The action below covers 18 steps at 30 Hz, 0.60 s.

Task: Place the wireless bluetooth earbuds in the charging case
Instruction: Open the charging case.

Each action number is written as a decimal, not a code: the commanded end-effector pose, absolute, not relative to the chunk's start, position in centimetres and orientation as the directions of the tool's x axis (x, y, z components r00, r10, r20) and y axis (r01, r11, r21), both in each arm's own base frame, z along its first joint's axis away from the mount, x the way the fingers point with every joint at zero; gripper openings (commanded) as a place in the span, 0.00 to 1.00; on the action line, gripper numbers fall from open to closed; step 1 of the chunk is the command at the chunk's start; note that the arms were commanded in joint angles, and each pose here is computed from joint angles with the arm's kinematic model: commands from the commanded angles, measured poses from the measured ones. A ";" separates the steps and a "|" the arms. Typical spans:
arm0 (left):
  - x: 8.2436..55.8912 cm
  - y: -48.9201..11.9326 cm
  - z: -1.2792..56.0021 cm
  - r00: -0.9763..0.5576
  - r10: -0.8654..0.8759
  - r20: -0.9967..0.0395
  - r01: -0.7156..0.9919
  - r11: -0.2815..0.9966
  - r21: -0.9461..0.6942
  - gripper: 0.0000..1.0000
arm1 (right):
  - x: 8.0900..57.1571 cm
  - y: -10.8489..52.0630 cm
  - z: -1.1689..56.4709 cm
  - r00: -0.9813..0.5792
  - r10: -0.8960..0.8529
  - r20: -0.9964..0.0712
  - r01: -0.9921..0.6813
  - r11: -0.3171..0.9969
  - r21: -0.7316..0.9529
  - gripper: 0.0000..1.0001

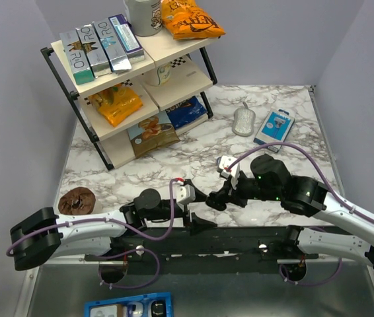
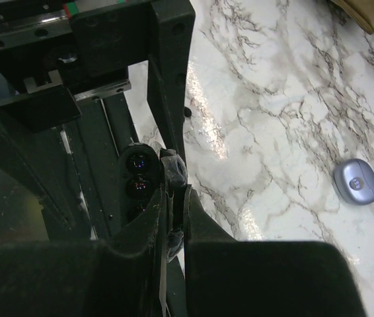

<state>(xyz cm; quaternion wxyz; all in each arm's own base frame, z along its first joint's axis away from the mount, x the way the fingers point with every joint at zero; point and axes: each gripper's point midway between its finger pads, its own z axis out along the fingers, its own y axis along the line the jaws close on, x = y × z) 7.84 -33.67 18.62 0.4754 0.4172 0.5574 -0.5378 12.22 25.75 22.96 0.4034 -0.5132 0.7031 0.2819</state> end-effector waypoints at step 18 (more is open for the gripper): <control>7.4 -34.4 20.5 -0.194 -0.147 -0.970 0.981 0.002 -0.196 0.80 | 10.5 27.1 22.3 -0.146 -0.481 -0.865 -0.973 0.228 0.037 0.01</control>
